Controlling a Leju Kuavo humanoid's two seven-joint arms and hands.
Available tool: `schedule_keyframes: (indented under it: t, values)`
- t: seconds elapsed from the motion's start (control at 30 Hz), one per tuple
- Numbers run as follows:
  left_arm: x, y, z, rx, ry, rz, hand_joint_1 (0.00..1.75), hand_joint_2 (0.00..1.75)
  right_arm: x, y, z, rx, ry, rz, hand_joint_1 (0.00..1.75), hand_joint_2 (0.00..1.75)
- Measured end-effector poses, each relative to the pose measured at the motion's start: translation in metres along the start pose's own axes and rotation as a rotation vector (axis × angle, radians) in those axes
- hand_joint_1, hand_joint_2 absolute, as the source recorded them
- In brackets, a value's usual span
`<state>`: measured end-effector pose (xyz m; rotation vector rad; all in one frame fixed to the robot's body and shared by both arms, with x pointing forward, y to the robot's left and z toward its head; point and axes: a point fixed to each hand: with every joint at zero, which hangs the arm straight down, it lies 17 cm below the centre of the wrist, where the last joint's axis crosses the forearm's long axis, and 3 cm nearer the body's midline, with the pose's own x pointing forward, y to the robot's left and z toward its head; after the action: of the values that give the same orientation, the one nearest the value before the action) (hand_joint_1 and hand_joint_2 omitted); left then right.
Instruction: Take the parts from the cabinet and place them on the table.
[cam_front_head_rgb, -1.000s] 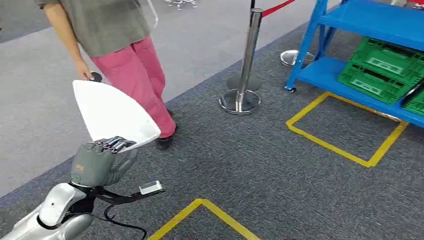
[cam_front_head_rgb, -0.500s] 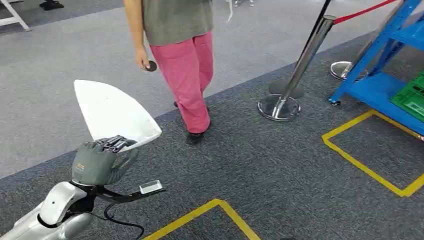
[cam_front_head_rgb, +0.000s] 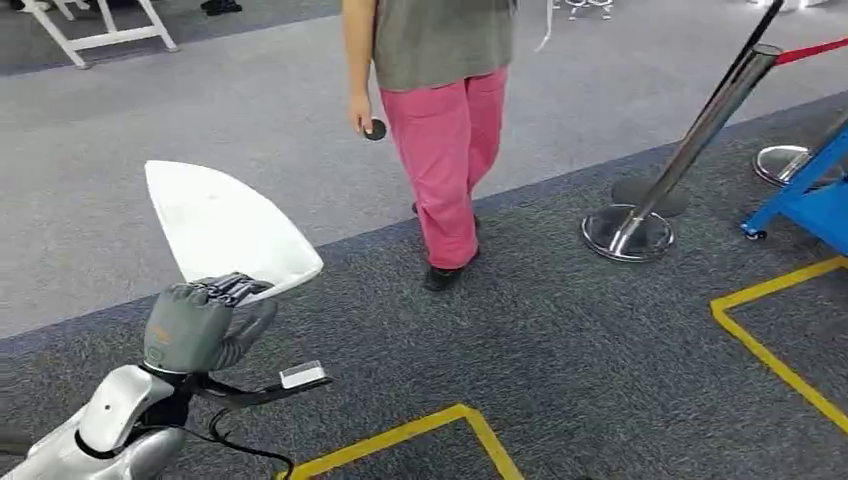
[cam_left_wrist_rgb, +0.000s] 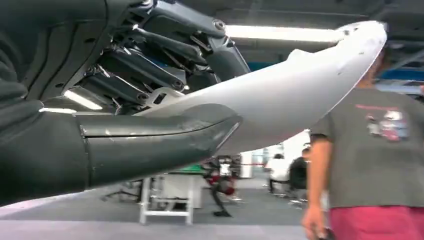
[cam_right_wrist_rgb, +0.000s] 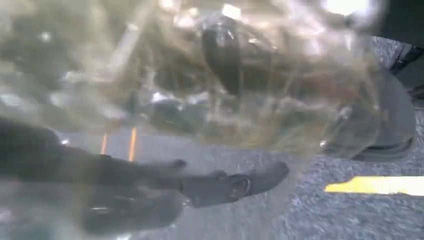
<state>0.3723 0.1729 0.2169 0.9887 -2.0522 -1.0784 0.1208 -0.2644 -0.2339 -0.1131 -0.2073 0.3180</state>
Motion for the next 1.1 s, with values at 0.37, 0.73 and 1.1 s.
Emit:
schedule_keyframes:
  t: [0.37,0.73,1.1]
  values:
    - [-0.0009,0.0008,0.0003,0.003,0.002,-0.004,1.75,1.75,0.0013,-0.0036,-0.0004,-0.008,-0.003,0.003,0.00,0.00]
    - [-0.0002,0.0030,-0.0011,0.015,0.001,-0.008,1.75,1.75,-0.0031,-0.0042,-0.0009,-0.015,-0.001,0.013,0.00,0.00]
    - [-0.0055,0.0026,0.0021,0.015,0.027,-0.001,1.75,1.75,-0.0037,-0.0042,0.0007,-0.018,-0.004,0.019,0.00,0.00]
